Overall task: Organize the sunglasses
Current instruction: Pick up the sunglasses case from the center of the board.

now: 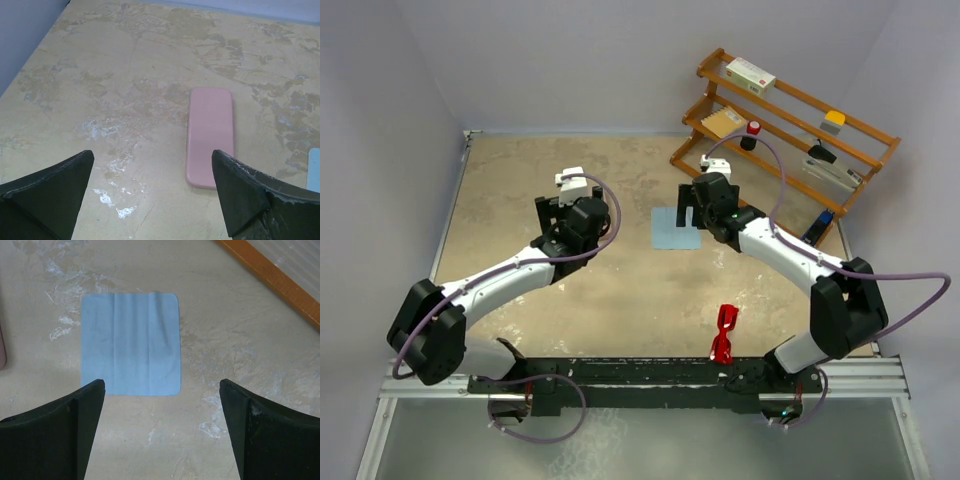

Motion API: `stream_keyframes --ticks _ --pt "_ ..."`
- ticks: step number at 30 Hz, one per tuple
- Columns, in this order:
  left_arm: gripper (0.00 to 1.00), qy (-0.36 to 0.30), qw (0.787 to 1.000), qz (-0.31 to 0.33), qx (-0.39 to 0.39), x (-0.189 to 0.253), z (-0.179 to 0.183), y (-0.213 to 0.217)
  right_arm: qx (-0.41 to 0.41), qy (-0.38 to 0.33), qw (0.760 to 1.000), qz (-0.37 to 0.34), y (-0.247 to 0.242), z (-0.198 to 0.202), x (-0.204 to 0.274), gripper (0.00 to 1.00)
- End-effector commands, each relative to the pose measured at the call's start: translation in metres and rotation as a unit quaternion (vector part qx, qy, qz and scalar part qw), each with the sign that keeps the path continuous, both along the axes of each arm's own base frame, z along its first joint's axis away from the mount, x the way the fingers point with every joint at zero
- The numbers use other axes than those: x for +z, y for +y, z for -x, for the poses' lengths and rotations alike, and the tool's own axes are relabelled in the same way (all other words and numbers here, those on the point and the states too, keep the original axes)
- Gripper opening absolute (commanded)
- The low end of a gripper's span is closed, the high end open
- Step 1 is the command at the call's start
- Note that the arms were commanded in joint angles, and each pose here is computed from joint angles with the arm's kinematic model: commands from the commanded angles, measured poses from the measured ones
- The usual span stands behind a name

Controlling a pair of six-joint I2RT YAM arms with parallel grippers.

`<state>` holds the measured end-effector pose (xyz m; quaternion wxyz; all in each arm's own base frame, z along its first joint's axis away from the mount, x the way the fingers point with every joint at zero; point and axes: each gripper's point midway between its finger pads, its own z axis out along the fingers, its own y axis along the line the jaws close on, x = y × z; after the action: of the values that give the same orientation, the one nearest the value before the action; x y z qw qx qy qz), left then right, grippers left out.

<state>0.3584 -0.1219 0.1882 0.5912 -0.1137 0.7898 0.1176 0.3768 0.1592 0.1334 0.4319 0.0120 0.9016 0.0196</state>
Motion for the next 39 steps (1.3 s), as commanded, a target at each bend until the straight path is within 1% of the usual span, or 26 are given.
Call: stream_keyframes --ticks 1,6,10,13,17,19,20,22,24,27,31,33,37,39 --pt "1.00 -0.023 0.999 0.001 0.028 0.013 -0.007 0.001 -0.003 -0.022 1.000 0.011 -0.001 -0.012 0.018 0.97" --pt "1.00 -0.007 1.000 -0.008 0.022 0.009 -0.009 -0.003 -0.006 -0.010 0.999 0.030 -0.003 -0.014 0.015 0.97" --pt "1.00 -0.015 1.000 -0.003 0.007 0.010 -0.009 -0.006 -0.007 -0.018 0.999 0.029 -0.003 -0.015 0.019 0.99" --pt "1.00 -0.023 1.000 0.004 0.010 0.017 -0.008 -0.003 -0.004 -0.024 0.999 0.031 -0.003 -0.017 0.022 0.99" --pt "1.00 -0.036 0.999 -0.001 0.041 0.018 -0.008 0.011 -0.001 -0.022 0.999 0.031 0.001 -0.020 0.021 0.97" --pt "1.00 -0.029 0.998 0.023 0.050 0.013 -0.011 0.021 0.006 -0.021 0.999 0.025 0.007 -0.023 0.022 0.95" --pt "1.00 -0.019 0.998 0.051 0.039 0.008 -0.014 0.022 0.014 -0.019 0.999 0.022 0.013 -0.024 0.024 0.95" --pt "1.00 -0.008 0.994 0.101 0.049 -0.003 -0.018 0.039 0.030 -0.013 0.999 0.027 0.026 -0.027 0.026 0.95" --pt "1.00 -0.002 0.990 0.129 0.059 -0.012 -0.018 0.056 0.048 -0.006 0.998 0.041 0.042 -0.029 0.028 0.95" --pt "1.00 0.006 0.990 0.114 0.084 -0.015 -0.012 0.072 0.080 -0.003 0.996 0.048 0.070 -0.034 0.027 0.94" --pt "1.00 0.028 0.989 0.098 0.107 -0.020 -0.006 0.083 0.122 0.003 0.992 0.027 0.110 -0.042 0.029 0.93" --pt "1.00 0.024 0.988 0.110 0.110 -0.021 -0.004 0.085 0.142 0.010 0.990 0.022 0.128 -0.044 0.027 0.93" --pt "1.00 0.012 0.983 0.145 0.111 -0.022 -0.002 0.092 0.165 0.021 0.985 0.033 0.159 -0.047 0.019 0.93" --pt "1.00 0.009 0.981 0.153 0.122 -0.022 -0.002 0.101 0.174 0.027 0.984 0.031 0.171 -0.048 0.014 0.93"
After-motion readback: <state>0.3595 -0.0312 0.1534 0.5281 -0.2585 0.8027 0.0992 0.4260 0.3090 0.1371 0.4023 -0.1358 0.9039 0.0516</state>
